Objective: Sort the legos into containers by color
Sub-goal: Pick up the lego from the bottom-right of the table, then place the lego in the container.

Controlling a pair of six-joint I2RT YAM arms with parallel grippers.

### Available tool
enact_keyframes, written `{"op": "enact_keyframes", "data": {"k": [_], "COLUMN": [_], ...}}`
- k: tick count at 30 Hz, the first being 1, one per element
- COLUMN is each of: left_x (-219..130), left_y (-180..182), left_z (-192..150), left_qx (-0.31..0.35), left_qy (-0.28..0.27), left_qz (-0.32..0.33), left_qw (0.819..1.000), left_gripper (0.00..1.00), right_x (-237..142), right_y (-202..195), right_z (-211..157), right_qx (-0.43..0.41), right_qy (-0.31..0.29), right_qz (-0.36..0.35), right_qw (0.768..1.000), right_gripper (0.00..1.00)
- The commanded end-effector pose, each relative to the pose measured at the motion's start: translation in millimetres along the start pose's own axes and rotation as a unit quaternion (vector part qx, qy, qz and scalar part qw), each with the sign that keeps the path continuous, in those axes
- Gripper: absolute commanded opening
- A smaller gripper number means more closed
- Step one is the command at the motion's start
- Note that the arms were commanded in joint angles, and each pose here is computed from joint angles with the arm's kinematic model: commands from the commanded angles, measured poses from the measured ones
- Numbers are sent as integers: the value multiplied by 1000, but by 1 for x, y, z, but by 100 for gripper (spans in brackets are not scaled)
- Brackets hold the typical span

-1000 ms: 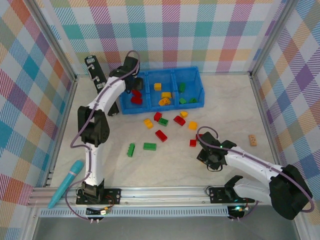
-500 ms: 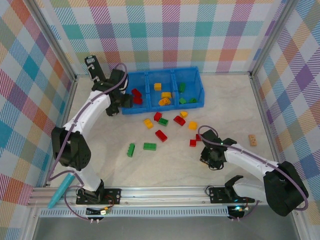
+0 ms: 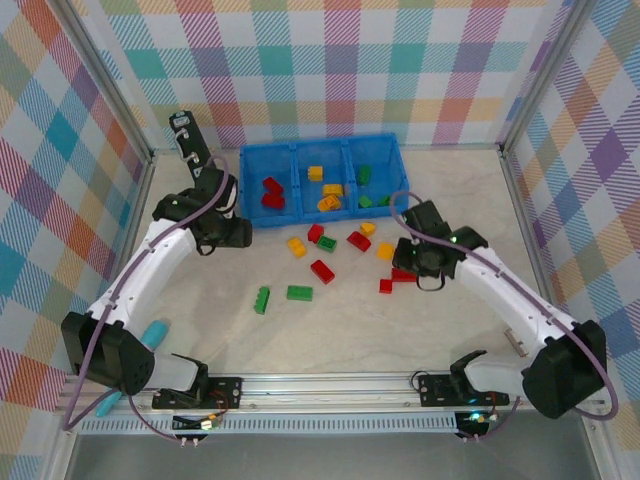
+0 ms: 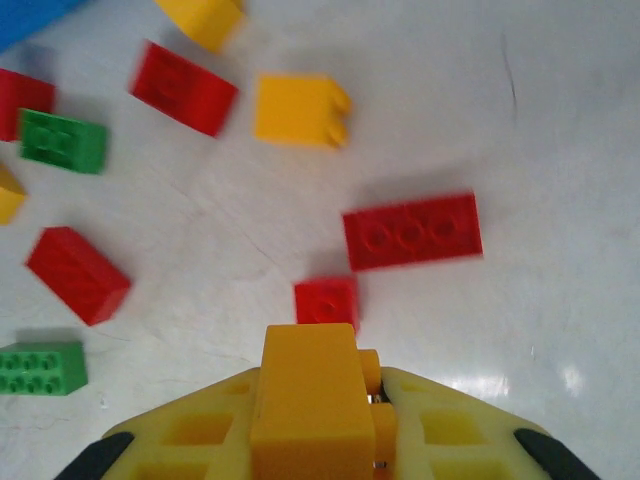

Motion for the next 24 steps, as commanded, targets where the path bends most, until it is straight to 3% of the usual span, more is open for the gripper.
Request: {"op": "enact_keyframes", "data": {"k": [1, 8, 13, 18, 24], "left_x": [-5, -16, -15, -8, -8], "left_y": [0, -3, -5, -3, -2], "left_z": [-18, -31, -40, -50, -61], "left_qx": [-4, -19, -39, -60, -65], "left_qy": [25, 16, 19, 38, 45], "left_qz": [-13, -51, -69, -65, -75], "left_qw": [1000, 998, 997, 995, 994], "left_gripper": [64, 67, 69, 69, 71], "right_x": [-12, -15, 8, 38, 84], "right_y": [15, 77, 118, 157, 181], "right_z": [36, 134, 181, 200, 204], "right_qx": [-99, -208, -250, -294, -319], "right_qy": [-34, -121, -155, -175, -154], "right_qz": [-7, 18, 49, 56, 53], "right_qw": [994, 970, 955, 938, 934], "right_gripper": [21, 21, 20, 22, 22]}}
Point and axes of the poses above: each hand's point on the last joint's axis, 136 mm out from that joint toward the fingers, its own x axis out along the fingers, its own y axis along the line the jaws close on, z = x × y, the point moved 5 cm from there along -x, back along the fingers, and after that the axes turned 5 degrees about -x, right-handed, at the moved point
